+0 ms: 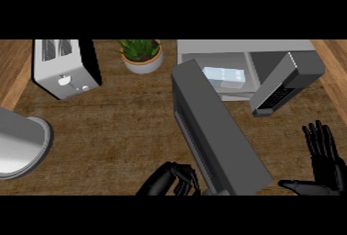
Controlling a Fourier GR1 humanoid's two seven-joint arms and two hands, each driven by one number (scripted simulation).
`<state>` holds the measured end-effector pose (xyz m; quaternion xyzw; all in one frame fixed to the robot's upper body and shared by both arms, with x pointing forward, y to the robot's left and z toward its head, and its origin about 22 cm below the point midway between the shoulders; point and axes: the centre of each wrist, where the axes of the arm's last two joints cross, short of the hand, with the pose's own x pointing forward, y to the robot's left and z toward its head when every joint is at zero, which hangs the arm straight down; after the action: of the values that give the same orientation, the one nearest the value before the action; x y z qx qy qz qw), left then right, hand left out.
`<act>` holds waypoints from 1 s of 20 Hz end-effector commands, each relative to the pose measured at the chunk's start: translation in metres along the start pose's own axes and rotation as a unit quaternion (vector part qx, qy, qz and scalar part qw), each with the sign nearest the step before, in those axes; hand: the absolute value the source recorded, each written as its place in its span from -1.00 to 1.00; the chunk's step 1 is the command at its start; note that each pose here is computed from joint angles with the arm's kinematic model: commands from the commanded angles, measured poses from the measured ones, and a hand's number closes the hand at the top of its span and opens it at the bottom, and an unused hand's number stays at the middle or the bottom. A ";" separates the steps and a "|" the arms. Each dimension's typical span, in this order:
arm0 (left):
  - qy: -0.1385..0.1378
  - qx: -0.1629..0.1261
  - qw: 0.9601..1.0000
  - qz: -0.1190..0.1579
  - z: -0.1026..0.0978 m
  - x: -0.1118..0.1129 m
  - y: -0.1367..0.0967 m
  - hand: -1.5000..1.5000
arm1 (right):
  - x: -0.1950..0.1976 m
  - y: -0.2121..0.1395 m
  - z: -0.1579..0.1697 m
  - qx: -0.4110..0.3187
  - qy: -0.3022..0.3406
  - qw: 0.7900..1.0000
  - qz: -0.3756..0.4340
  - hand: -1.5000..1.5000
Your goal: Pick up the milk, place it into the microwave and close the microwave
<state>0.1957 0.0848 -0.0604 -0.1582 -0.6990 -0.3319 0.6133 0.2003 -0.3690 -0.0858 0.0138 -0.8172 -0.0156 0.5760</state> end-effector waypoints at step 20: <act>-0.042 0.110 0.993 0.009 -0.105 0.047 0.009 1.00 | 0.093 0.011 -0.037 0.142 -0.069 0.986 -0.057 -1.00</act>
<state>0.2593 0.0186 -0.0297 -0.1071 -0.7233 -0.3119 0.6067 0.1999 -0.3621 0.0040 0.1274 -0.8413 0.0536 0.5226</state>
